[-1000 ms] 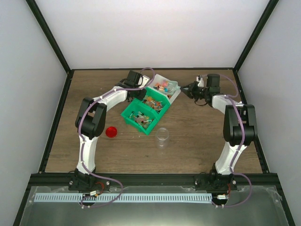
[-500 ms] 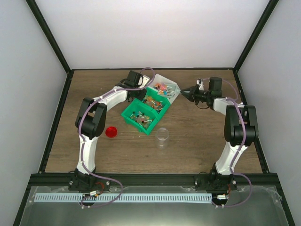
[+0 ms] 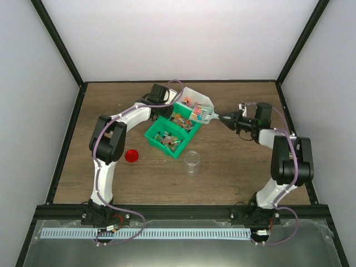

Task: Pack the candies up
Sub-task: Place the fake candies in the packing bottle.

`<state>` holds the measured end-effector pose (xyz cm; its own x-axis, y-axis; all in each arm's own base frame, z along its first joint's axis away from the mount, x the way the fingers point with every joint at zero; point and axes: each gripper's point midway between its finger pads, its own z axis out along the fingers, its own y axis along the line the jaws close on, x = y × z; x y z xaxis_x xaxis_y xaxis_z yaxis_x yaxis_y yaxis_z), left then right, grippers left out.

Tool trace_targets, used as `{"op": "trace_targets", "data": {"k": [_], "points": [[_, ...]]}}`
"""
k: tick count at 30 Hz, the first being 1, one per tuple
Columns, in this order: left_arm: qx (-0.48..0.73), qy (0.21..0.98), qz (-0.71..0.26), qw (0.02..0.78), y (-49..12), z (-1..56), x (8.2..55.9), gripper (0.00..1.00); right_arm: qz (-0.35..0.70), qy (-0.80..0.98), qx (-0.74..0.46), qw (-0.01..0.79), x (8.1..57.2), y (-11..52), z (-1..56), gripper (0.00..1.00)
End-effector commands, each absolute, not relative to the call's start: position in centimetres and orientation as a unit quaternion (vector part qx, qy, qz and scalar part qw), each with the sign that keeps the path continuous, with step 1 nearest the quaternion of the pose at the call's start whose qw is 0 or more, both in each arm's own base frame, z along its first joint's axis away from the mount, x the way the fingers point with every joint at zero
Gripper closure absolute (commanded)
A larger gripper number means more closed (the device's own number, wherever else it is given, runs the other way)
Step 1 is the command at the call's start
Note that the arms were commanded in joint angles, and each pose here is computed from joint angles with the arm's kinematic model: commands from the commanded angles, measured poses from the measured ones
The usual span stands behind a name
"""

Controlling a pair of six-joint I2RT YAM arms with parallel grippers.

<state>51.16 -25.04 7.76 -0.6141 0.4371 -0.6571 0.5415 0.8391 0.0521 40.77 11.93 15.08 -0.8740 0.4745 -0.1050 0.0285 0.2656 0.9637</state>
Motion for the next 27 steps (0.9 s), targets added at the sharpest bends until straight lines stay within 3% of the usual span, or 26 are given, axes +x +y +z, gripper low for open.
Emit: {"op": "trace_targets", "data": {"k": [1,27], "points": [[0.271,0.916,-0.069,0.288,-24.3,2.9,49.0,0.96,0.598,0.761,0.122,0.221,38.6,12.0,18.0,0.99],[0.242,0.914,-0.073,0.319,-24.0,3.8,49.1,0.93,0.533,0.789,0.093,0.291,29.0,10.8,21.3,0.99]]}}
